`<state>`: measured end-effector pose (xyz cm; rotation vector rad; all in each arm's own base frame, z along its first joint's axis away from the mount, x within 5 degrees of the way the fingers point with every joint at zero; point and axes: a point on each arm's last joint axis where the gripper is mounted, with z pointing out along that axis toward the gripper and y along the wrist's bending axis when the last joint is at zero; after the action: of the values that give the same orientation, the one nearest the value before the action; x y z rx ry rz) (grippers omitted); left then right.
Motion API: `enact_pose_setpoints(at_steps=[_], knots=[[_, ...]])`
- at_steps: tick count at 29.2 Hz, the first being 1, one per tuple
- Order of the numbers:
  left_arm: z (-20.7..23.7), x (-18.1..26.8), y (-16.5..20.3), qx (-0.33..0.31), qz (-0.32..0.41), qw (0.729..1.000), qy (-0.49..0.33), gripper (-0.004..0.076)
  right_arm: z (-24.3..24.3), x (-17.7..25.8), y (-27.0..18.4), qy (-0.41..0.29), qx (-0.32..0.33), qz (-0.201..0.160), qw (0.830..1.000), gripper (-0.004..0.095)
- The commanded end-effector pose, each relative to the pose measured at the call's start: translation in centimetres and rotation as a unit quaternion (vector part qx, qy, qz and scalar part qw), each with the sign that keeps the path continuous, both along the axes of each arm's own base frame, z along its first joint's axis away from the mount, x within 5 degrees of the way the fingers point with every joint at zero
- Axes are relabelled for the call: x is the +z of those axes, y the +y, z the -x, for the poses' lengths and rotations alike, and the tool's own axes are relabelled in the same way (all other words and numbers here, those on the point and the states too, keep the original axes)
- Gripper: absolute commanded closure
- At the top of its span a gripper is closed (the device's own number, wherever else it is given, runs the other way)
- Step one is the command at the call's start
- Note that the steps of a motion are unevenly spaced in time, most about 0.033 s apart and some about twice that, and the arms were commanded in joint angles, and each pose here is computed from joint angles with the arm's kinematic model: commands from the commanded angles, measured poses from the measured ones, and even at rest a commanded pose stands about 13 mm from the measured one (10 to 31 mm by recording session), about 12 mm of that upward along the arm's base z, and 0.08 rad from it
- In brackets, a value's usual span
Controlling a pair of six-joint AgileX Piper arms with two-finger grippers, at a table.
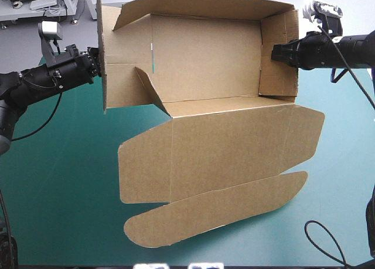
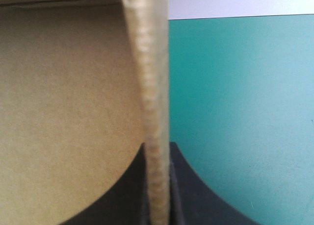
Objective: Fold the box
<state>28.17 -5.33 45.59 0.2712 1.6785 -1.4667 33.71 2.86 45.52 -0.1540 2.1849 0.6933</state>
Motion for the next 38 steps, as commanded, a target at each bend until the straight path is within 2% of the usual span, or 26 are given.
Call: enact_pose_setpoints(at_steps=[1,11,28,33,38], knots=[[2.6,2.2,-1.1,-0.054,0.000,0.998,-0.027,0.0733,0.4,2.2,-0.2,-0.054,-0.022,-0.019,0.998,0.0922],[3.0,2.0,-1.2,-0.052,-0.024,0.998,-0.026,0.0733,-1.2,0.8,-0.3,-0.050,-0.017,-0.011,0.999,0.0922],[3.2,0.9,-2.6,-0.071,-0.085,0.994,-0.007,0.0733,-2.7,-0.5,0.8,-0.039,-0.003,-0.022,0.999,0.0922],[3.0,0.6,-2.6,-0.071,-0.087,0.994,0.000,0.0733,-2.7,-0.4,2.3,-0.052,0.012,-0.014,0.998,0.0922],[3.0,0.6,-2.6,-0.071,-0.087,0.994,0.001,0.0733,-2.6,-0.7,3.4,-0.055,0.017,0.013,0.998,0.0922]])
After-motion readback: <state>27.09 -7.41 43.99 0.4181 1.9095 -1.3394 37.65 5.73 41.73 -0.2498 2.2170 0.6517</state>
